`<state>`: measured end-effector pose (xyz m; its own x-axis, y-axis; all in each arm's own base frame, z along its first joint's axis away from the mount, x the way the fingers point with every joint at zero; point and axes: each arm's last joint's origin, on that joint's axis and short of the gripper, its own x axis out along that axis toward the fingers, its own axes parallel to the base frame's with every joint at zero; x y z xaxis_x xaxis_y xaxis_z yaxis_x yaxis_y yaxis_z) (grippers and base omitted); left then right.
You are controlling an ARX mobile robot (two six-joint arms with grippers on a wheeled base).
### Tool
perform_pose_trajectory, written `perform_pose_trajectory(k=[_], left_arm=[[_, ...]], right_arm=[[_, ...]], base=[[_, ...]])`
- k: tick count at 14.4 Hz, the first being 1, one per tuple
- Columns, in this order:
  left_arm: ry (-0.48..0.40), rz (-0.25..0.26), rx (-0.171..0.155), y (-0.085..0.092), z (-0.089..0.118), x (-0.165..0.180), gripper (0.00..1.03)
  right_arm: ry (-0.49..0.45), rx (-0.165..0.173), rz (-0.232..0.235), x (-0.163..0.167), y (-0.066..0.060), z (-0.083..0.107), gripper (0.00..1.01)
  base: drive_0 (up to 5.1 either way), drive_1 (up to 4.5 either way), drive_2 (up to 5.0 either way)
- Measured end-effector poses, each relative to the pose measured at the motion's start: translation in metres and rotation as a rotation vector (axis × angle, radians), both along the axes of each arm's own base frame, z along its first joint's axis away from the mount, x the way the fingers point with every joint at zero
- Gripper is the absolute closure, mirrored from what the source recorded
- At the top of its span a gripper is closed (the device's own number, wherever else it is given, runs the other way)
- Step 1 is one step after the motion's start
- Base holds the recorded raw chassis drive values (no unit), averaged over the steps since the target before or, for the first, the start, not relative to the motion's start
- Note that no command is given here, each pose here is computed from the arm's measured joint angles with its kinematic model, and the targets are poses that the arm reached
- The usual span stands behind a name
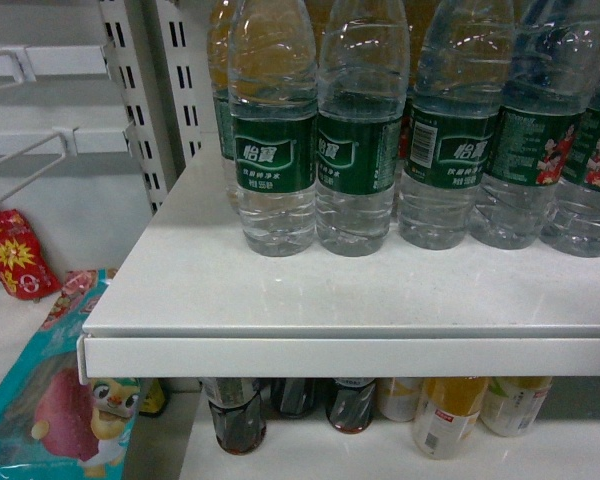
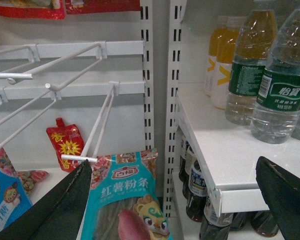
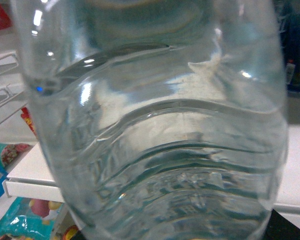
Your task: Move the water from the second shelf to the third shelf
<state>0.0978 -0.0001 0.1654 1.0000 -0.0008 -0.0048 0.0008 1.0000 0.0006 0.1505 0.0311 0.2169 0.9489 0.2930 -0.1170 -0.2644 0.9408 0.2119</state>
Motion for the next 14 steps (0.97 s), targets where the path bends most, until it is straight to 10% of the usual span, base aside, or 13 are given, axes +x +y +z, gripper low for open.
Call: perform_pose_trajectory(k=[7, 14], left_arm=[[0.000, 0.000, 0.000, 0.000, 0.000, 0.000, 0.05], [0.000, 0.000, 0.000, 0.000, 0.000, 0.000, 0.05]], right_arm=[[0.070, -0.053, 0.100, 0.043, 0.043, -0.022, 0.60], [0.092, -0.069, 0.094, 0.097, 0.064, -0.017, 0.60]], base=[[0.0, 0.00, 0.0], [0.0, 0.00, 0.0]])
